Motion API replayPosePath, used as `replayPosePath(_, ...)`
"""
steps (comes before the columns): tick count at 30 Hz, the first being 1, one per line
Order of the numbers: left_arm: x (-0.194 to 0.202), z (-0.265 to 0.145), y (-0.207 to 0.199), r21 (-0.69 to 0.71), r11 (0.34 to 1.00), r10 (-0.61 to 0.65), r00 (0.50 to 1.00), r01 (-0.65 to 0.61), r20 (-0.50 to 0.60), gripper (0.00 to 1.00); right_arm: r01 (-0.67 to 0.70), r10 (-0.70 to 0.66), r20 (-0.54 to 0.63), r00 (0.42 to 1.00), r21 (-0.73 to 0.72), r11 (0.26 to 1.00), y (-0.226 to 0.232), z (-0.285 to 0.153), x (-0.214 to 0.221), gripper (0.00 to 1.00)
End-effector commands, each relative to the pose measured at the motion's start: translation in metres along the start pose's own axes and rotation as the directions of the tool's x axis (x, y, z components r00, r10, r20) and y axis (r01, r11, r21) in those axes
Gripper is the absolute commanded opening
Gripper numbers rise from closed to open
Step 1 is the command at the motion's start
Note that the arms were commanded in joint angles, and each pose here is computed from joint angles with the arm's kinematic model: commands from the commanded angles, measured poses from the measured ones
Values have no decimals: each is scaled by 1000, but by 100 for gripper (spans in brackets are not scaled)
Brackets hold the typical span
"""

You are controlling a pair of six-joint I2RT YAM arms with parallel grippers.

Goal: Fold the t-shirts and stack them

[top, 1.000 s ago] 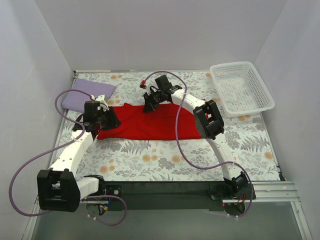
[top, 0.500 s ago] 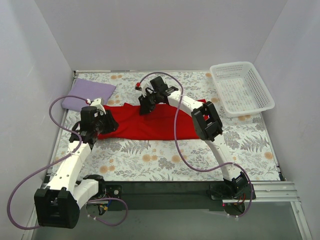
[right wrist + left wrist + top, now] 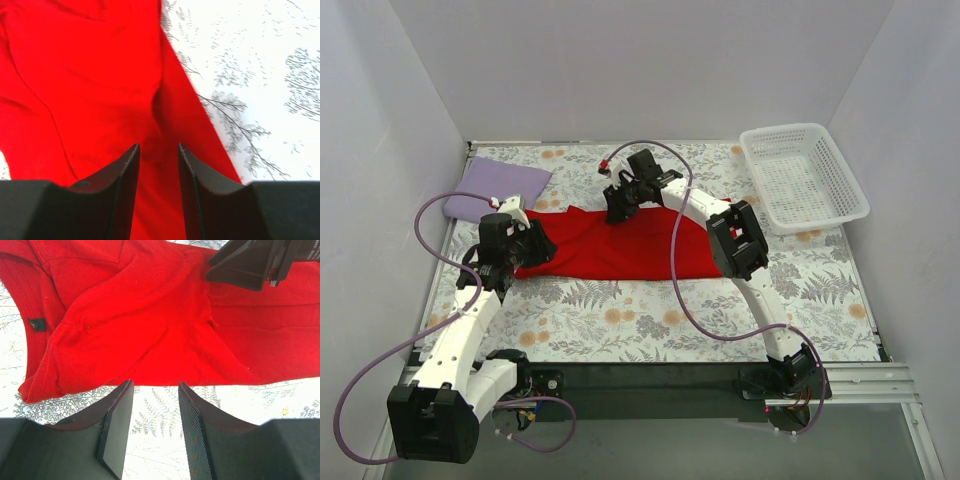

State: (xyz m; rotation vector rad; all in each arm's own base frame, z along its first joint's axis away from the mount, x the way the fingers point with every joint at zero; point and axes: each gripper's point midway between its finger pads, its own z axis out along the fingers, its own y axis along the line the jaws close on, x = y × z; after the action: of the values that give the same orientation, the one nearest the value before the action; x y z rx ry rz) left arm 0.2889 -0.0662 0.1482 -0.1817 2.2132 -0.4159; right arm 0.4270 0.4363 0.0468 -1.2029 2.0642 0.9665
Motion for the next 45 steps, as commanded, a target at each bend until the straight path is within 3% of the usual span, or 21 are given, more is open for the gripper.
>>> replayPosePath(1,-2,-3,2,-5,1000,4,1000,-4,25,40,48,-49,64,997,23,999,4,-19,-34,44)
replayPosePath(13,-3,-4,1,-1,1000,2,1000,-2,30,40,2,0,36,999,-70,998,17,-2,-15,46)
replayPosePath(23,-3,-5,0,3,1000,1,999,-1,35,40,1,1,36,999,-63,998,16,-3,-16,31)
replayPosePath(32,-2,-6,0,5,1000,1,999,-1,33,40,43,-44,34,998,17,999,4,-8,-20,46)
replayPosePath(45,-2,-6,0,7,1000,1,999,-1,32,40,9,-9,5,1000,-30,1000,7,5,0,46)
